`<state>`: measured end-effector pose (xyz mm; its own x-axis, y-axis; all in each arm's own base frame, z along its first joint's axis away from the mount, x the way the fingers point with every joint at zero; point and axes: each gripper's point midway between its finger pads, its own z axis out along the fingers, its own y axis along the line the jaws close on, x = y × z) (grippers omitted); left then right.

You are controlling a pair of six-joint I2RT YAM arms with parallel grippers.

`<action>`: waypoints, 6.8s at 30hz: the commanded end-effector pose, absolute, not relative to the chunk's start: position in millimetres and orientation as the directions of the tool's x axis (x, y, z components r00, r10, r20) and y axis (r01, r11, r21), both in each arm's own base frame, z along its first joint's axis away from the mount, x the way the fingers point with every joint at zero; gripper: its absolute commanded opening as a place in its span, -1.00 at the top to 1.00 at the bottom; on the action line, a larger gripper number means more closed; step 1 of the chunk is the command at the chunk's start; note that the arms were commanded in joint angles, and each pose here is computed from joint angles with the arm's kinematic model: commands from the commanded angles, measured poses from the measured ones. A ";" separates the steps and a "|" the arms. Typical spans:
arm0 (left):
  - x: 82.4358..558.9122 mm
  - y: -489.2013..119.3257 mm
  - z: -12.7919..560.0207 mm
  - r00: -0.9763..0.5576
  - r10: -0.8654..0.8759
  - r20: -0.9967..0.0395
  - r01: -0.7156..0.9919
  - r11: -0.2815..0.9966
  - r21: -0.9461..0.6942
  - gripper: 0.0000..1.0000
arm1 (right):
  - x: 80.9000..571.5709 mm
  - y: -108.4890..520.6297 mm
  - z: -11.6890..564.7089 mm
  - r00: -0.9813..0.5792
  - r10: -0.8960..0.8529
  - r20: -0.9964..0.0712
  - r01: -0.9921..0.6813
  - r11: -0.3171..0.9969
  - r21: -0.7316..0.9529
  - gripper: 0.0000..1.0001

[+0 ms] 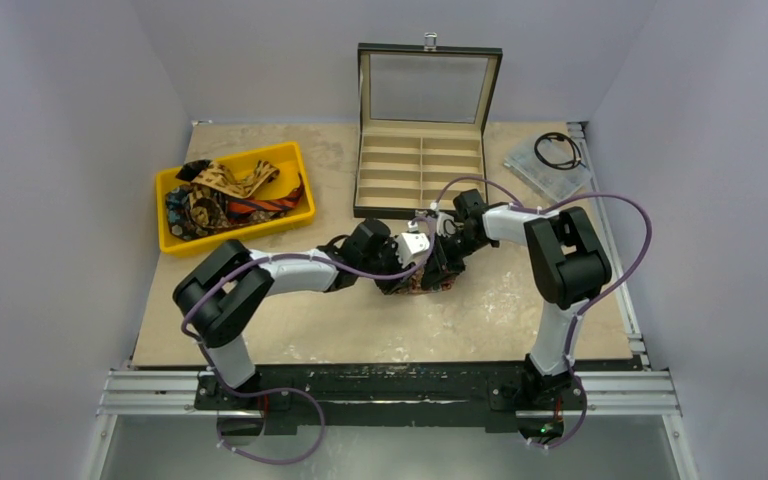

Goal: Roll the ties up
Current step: Roll the tie at the center of the board.

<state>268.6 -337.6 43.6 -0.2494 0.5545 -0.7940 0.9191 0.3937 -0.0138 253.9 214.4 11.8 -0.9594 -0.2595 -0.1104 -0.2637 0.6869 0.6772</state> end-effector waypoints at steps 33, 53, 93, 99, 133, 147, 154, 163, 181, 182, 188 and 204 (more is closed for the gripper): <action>243.6 -296.5 -24.4 -0.276 0.786 -0.553 0.939 0.345 0.021 0.50 | 273.4 258.2 67.6 -0.964 -0.151 -0.219 -0.266 0.507 0.820 -0.07; 265.5 -348.7 54.0 -0.136 0.518 -0.844 0.972 0.234 -0.013 -0.13 | 272.3 213.9 -10.3 -0.961 -0.229 -0.158 -0.277 0.749 0.601 1.00; 270.8 -375.9 46.7 -0.021 0.380 -0.925 0.975 0.212 0.065 0.15 | 275.6 185.6 -40.1 -0.948 -0.290 -0.130 -0.318 0.838 0.444 1.00; 268.7 -342.6 0.3 -0.055 0.596 -0.801 0.962 0.247 0.118 0.54 | 278.9 201.9 -17.3 -0.944 -0.285 -0.167 -0.330 0.785 0.524 0.85; 259.4 -337.3 14.1 -0.107 0.616 -0.781 0.972 0.231 0.049 0.06 | 261.6 202.7 -0.1 -0.942 -0.299 -0.154 -0.331 0.745 0.579 1.00; 266.4 -374.0 57.8 -0.094 0.403 -0.911 0.983 0.185 -0.020 -0.26 | 267.4 163.6 -40.9 -0.948 -0.314 -0.052 -0.310 0.875 0.372 1.00; 272.0 -370.5 28.4 -0.076 0.446 -0.892 0.983 0.185 0.008 -0.22 | 265.8 163.0 -51.4 -0.946 -0.325 -0.015 -0.309 0.884 0.352 1.00; 268.1 -349.4 0.3 -0.098 0.559 -0.823 0.979 0.203 0.021 0.25 | 276.7 176.8 -63.0 -0.932 -0.362 -0.015 -0.343 0.868 0.360 1.00; 243.2 -313.0 -38.1 -0.152 0.701 -0.697 0.976 0.219 0.007 0.87 | 265.0 182.7 27.0 -0.982 -0.163 -0.096 -0.185 0.723 0.665 -0.64; 242.7 -312.5 -38.5 -0.152 0.702 -0.696 0.976 0.218 0.007 0.87 | 265.6 186.2 22.5 -0.987 -0.140 -0.078 -0.155 0.716 0.681 -0.65; 241.2 -312.5 -36.8 -0.144 0.703 -0.696 0.977 0.212 0.011 0.88 | 282.1 204.5 11.2 -0.997 -0.050 -0.066 -0.083 0.667 0.741 -0.70; 240.0 -313.3 -38.0 -0.144 0.707 -0.692 0.979 0.205 0.006 0.86 | 267.2 241.1 53.9 -0.985 -0.108 -0.134 -0.170 0.499 0.850 -0.32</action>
